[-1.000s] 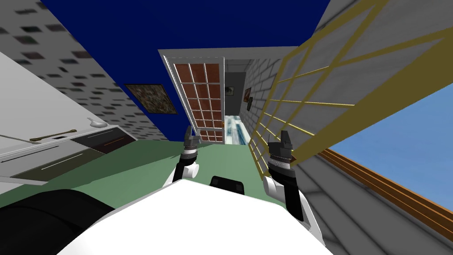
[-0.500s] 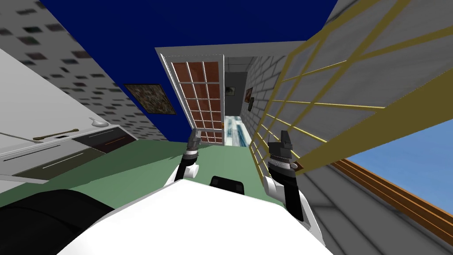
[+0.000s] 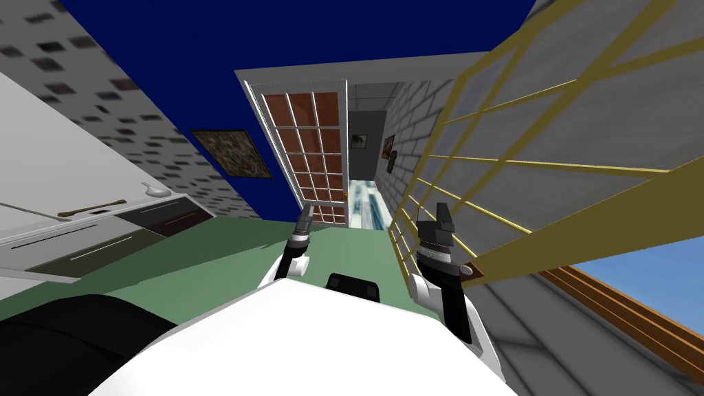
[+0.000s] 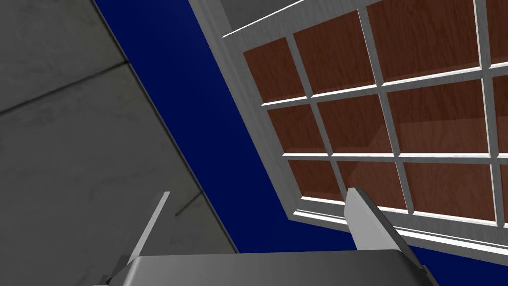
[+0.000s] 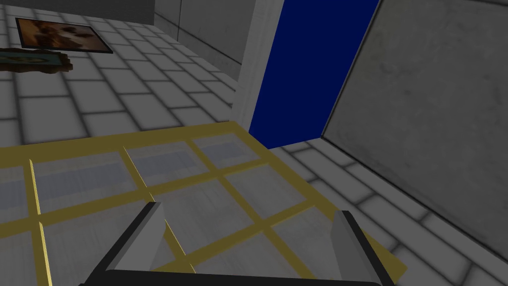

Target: Pull the door open

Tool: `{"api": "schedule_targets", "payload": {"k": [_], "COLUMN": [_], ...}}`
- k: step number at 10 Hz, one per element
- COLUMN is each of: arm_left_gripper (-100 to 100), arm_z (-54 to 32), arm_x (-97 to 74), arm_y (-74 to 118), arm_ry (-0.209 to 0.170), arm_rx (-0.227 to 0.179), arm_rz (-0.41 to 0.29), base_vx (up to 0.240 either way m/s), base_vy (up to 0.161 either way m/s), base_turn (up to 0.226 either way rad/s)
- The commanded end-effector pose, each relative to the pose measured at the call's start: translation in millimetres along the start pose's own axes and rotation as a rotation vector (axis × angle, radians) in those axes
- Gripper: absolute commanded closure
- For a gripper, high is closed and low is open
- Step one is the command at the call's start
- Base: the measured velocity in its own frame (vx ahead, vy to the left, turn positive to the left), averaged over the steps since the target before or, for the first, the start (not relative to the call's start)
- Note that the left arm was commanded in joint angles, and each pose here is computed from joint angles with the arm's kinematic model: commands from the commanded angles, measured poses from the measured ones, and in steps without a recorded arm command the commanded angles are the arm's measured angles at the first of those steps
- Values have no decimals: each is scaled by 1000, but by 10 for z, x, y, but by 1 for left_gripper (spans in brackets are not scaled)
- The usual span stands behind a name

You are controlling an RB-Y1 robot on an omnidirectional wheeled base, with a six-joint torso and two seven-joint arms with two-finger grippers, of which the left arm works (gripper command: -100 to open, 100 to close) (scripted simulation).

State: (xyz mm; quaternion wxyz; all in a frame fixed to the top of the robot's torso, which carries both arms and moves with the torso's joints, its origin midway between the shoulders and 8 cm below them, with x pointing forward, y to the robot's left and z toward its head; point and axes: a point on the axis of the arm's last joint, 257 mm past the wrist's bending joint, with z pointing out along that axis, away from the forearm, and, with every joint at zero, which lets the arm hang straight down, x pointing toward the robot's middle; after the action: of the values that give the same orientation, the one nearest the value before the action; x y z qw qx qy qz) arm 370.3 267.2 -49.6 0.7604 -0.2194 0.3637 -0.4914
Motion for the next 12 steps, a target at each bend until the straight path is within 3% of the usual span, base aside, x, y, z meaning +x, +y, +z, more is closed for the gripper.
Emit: {"api": "schedule_targets", "payload": {"k": [1, 12], "arm_left_gripper": [-100, -100], "arm_z": [-61, -452], "arm_x": [44, 298], "arm_y": [134, 879], "arm_ry": [23, 164], "arm_rx": [-18, -113], "arm_rz": [60, 370], "base_vx": [128, 128], "base_vy": [-65, -52], "base_turn": [65, 54]}}
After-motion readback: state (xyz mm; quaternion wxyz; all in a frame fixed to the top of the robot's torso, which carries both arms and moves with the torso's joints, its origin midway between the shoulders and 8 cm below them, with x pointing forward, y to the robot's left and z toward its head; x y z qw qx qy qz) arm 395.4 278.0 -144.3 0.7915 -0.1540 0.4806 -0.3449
